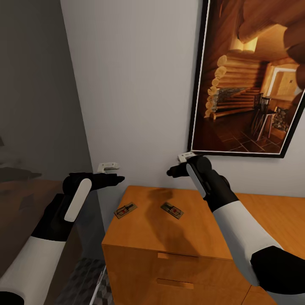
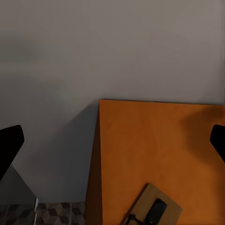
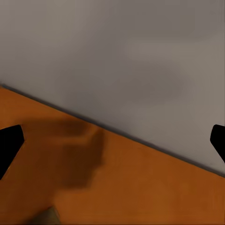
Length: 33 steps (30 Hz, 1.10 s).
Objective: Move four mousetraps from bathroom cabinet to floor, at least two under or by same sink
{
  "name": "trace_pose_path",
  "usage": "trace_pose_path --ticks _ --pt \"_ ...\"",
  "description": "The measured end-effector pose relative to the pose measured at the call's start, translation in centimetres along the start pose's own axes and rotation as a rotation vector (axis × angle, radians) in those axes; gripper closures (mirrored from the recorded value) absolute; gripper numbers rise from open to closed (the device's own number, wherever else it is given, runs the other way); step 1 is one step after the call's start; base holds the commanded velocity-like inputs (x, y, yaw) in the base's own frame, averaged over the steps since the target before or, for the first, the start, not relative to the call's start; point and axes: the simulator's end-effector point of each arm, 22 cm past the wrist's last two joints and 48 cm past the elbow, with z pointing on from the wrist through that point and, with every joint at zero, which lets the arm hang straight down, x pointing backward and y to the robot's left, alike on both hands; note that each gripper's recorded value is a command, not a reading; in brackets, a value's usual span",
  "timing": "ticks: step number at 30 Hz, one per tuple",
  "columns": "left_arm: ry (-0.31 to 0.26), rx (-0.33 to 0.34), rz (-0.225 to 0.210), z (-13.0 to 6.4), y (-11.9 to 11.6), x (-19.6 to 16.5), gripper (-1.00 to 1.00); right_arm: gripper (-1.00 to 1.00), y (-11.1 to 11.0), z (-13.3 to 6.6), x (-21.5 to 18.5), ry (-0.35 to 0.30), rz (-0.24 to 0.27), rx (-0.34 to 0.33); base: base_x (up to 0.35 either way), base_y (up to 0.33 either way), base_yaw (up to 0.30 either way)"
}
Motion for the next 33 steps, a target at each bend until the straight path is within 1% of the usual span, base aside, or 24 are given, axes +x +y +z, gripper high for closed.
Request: trace_pose_path --ticks 6,11,18,28,33 --pt "0.001 -0.001 0.001 0.0 0.0 0.0 -1.00 -1.00 1.5 0.0 0.1 0.002 0.017 -0.051 0.000 0.000 0.000" --pt "0.001 -0.001 0.001 0.0 0.0 0.0 -1.00 -1.00 2.0 0.0 0.1 0.003 0.028 -0.074 0.000 0.000 0.000" --pt "0.001 -0.001 0.001 0.0 0.0 0.0 -1.00 -1.00 2.7 0.0 0.1 0.004 0.042 -0.101 0.000 0.000 0.000" --pt "0.001 -0.001 0.001 0.0 0.0 0.0 -1.00 -1.00 3.8 -0.2 0.2 0.008 0.077 -0.158 0.000 0.000 0.000" --pt "0.002 -0.001 0.001 0.0 0.0 0.0 -1.00 -1.00 3.8 -0.1 0.5 0.014 0.084 -0.166 0.000 0.000 0.000"
